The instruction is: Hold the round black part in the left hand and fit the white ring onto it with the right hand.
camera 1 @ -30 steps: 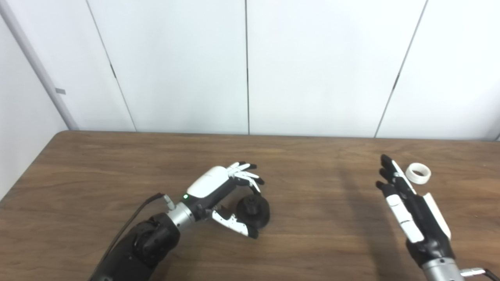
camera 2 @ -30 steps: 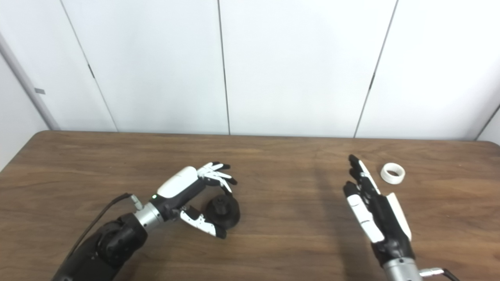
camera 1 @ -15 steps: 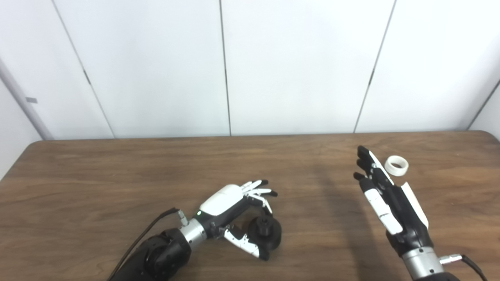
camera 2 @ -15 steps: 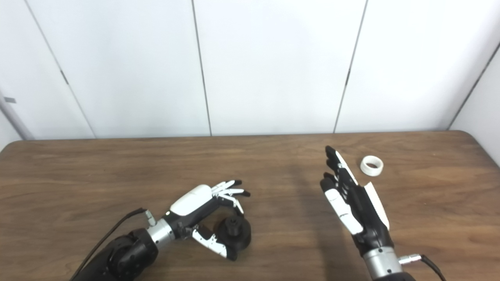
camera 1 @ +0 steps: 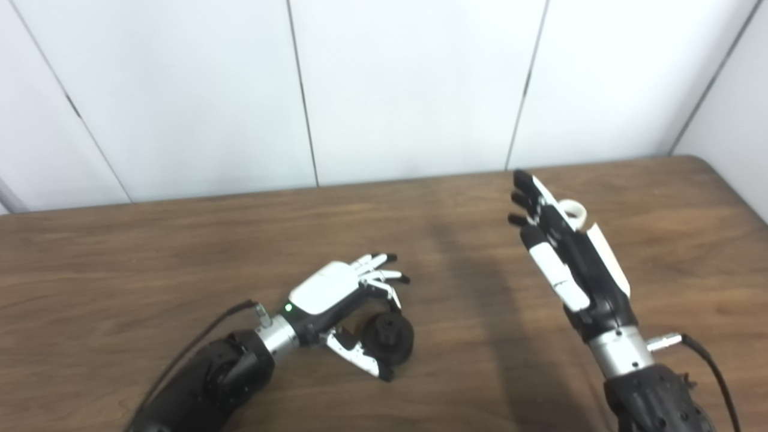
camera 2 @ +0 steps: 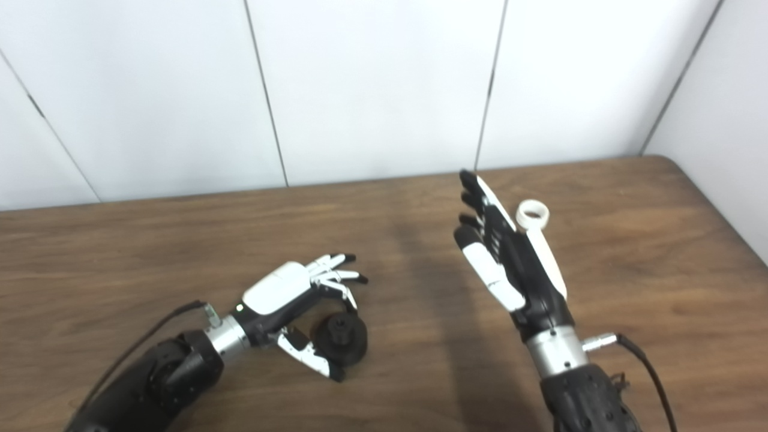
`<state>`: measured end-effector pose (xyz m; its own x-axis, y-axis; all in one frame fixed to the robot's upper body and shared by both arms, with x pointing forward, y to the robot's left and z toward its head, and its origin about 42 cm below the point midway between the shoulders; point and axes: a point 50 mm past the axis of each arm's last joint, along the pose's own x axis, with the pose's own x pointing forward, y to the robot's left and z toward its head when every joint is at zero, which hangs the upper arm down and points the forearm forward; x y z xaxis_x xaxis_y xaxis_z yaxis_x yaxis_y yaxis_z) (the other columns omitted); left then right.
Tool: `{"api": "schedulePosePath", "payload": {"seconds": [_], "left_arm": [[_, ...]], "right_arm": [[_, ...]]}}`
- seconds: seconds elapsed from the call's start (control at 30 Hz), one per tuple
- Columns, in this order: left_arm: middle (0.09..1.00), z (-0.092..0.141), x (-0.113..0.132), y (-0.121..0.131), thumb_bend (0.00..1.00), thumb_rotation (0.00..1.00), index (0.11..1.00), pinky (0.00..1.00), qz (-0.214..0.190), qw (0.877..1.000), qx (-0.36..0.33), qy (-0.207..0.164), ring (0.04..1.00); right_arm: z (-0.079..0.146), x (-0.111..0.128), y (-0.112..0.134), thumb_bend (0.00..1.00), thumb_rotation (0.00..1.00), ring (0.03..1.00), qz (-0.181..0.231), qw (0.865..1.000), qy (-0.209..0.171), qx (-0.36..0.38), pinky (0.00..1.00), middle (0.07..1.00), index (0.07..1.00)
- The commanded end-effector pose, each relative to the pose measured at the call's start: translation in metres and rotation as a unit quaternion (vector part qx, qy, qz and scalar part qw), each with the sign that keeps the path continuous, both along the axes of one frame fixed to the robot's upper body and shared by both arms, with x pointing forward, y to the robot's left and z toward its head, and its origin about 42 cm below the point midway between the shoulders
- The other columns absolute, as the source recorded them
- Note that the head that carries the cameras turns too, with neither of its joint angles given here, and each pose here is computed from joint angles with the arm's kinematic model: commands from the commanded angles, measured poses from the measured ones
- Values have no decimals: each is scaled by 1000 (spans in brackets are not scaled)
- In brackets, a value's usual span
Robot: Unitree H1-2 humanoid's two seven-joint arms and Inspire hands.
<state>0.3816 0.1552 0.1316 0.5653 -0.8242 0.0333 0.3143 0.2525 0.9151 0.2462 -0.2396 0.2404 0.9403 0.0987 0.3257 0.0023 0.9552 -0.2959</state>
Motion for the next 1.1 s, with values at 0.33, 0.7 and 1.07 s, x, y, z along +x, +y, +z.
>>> {"api": "schedulePosePath", "payload": {"seconds": [0.33, 0.7, 1.07], "left_arm": [[856, -12, 4, 21, 524, 50, 483, 1000, -1, 999, 46, -25, 979], [856, -22, -2, 14, 524, 50, 483, 1000, -5, 999, 34, -17, 977], [851, -32, -7, 3, 524, 52, 482, 1000, 0, 1000, 12, 11, 967]], "right_arm": [[24, -2, -2, 527, 840, 942, -10, 999, -41, -15, 872, 958, 920], [39, 1, -24, 476, 795, 928, -48, 994, -52, -83, 832, 942, 905], [46, 29, -71, 515, 355, 850, -127, 976, -10, -174, 753, 868, 851]]}}
